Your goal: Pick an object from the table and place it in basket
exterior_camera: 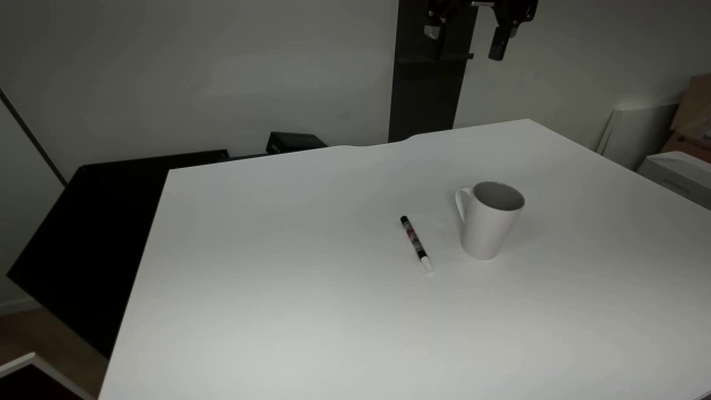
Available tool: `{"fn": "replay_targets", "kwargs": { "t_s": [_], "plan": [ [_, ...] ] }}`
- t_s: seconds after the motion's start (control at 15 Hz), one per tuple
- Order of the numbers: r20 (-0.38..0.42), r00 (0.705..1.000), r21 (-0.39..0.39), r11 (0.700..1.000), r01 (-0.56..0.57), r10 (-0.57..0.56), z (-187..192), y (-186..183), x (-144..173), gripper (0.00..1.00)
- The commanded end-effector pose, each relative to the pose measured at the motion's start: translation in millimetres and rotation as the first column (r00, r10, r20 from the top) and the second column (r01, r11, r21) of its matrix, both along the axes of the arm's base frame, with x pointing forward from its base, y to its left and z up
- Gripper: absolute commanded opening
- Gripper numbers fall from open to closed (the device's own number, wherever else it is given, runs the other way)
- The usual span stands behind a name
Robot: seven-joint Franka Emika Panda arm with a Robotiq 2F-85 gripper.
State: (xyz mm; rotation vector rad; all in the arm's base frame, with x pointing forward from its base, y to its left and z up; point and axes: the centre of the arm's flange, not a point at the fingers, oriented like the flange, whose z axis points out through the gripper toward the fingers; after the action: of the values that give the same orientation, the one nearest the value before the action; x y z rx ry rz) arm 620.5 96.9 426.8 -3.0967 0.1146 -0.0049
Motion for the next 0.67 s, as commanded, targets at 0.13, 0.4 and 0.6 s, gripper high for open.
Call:
{"fn": "replay_targets", "kwargs": {
  "t_s": [0.13, 0.4, 0.6],
  "plan": [
    [0.063, 0.996, 0.047, 0.997, 0.061, -0.064, -40, 9, 14, 1.0],
    [0.032, 0.995, 0.074, 0.993, 0.095, -0.097, -84, 10, 6, 1.0],
    [0.012, 0.998, 0.061, 0.996, 0.062, -0.063, -93, 6, 8, 1.0]
  ]
}}
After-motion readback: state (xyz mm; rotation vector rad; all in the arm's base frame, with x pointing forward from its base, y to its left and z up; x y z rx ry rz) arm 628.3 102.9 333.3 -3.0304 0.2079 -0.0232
